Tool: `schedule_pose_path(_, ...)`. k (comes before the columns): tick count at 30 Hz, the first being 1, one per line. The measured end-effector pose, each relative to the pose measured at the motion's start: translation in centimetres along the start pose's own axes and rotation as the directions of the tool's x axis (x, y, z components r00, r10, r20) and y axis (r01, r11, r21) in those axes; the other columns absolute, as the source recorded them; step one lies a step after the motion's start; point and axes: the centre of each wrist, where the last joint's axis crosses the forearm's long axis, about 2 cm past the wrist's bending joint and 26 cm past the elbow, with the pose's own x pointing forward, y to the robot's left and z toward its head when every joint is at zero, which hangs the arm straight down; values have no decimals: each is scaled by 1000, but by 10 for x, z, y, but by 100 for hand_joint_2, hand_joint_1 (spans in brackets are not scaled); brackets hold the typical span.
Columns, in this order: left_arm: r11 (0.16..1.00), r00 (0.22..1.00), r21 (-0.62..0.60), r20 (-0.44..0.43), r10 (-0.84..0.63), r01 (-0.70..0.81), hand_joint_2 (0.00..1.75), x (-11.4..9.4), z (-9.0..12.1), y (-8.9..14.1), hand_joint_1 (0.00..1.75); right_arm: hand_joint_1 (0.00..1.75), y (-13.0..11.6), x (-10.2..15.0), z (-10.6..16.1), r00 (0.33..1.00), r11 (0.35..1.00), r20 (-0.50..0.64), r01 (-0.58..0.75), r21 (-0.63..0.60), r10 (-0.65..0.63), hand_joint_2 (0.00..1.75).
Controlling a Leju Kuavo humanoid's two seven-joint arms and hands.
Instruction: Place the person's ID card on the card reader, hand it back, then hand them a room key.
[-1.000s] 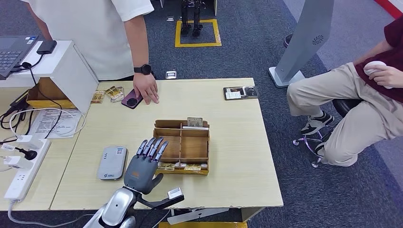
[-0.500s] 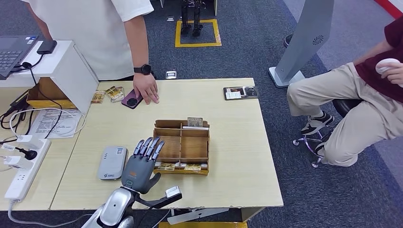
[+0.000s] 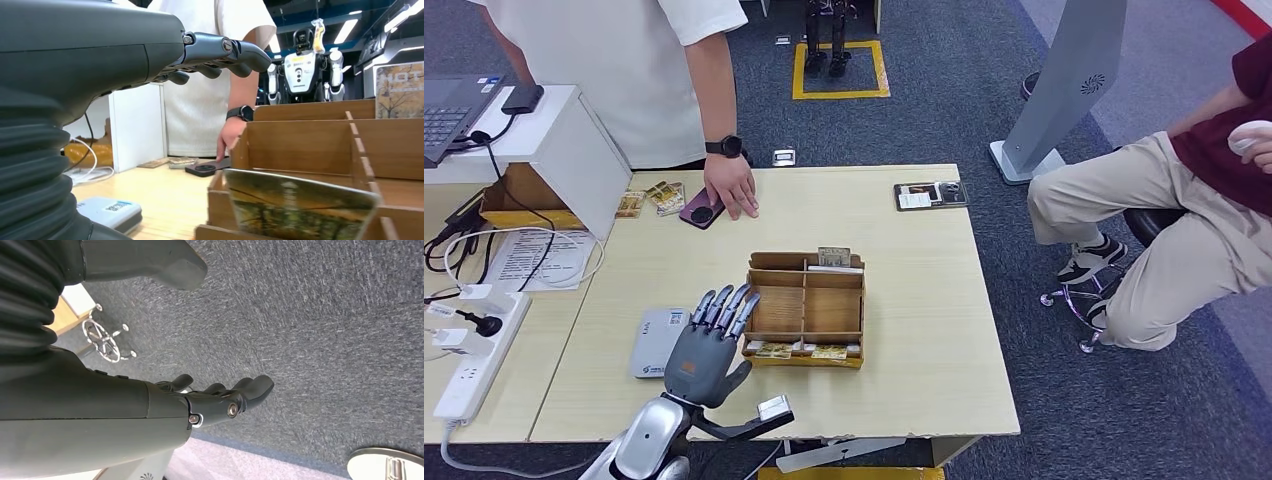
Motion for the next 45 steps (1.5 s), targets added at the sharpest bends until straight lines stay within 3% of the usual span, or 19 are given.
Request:
schedule_pose_path(11, 998, 998, -36, 48, -48, 50, 175, -14, 9, 13, 0, 0, 0, 0, 0, 1000, 1000, -6, 7, -2, -7, 175)
schedule_pose_path(31, 995, 996, -91, 76, -43, 50, 175, -12, 13, 12, 0, 0, -1, 0, -1, 1000, 1000, -5, 4, -4, -4, 175)
schedule_pose_path(45, 995, 991, -100, 130, 15, -2, 175, -1, -8, 13, 0, 0, -2, 1, -2, 1000, 1000, 5, -14, -3, 14, 175)
